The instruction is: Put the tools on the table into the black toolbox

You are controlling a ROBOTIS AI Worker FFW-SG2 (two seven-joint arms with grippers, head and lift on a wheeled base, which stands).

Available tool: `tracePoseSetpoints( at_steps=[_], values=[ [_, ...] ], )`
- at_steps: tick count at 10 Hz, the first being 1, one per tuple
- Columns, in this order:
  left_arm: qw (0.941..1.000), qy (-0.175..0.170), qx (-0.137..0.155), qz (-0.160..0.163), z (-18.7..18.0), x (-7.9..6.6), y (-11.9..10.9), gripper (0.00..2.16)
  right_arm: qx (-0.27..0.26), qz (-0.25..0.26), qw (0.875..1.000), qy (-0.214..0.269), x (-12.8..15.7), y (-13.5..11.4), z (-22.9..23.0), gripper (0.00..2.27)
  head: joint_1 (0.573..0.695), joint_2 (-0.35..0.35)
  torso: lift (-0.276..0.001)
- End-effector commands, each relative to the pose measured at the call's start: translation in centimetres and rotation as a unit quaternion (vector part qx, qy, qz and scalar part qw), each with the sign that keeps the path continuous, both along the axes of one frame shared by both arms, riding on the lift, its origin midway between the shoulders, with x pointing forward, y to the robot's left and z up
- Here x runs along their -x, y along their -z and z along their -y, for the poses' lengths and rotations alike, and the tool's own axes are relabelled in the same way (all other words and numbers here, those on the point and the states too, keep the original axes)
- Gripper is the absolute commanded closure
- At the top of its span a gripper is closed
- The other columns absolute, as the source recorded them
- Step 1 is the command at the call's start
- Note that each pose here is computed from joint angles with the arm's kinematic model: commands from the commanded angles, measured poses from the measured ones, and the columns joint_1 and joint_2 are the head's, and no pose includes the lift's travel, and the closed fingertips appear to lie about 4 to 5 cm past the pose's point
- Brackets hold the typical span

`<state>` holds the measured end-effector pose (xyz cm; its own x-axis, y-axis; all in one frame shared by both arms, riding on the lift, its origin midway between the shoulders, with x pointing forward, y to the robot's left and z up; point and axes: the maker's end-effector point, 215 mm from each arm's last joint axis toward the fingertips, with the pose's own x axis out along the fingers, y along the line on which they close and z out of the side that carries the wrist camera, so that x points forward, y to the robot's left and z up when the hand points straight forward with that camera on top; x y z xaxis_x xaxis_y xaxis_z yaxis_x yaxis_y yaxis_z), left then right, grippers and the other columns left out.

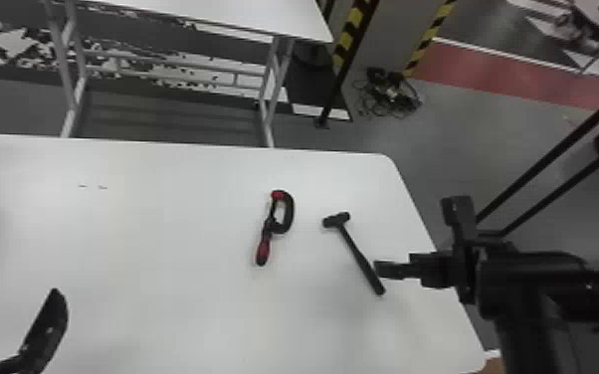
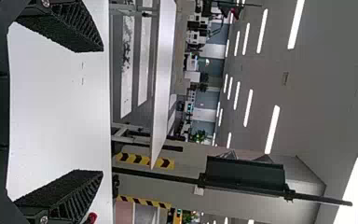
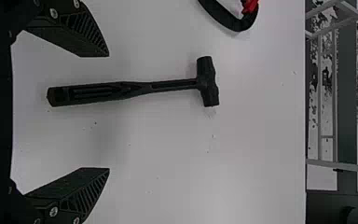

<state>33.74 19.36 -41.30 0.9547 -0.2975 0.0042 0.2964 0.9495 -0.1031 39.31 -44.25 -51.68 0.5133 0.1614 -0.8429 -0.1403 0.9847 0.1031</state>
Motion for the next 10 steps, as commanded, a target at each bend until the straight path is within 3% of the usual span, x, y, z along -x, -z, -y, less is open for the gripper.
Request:
tracePoseSetpoints(
  at_steps=[1,5,7,10],
  values=[
    [1.0000,0.004,-0.001,0.000,0.2,-0.1,0.0,0.06,0.006,-0.009,1.000,0.001,0.5,0.4,0.6,0.14,0.695,-0.350,-0.075],
    [0.9999,0.010,-0.002,-0.002,0.5,0.0,0.1,0.06,0.002,-0.021,1.000,-0.009,0.9,1.3,-0.4,0.27,0.695,-0.350,-0.075],
    [0.9999,0.010,-0.003,-0.001,0.4,0.0,0.1,0.06,0.007,-0.028,1.000,-0.007,1.2,1.6,-0.2,0.69,0.695,-0.350,-0.075],
    [0.9999,0.012,-0.003,-0.001,0.5,0.0,0.1,0.06,0.006,-0.029,1.000,-0.001,1.3,1.5,0.1,1.75,0.695,-0.350,-0.075]
  ],
)
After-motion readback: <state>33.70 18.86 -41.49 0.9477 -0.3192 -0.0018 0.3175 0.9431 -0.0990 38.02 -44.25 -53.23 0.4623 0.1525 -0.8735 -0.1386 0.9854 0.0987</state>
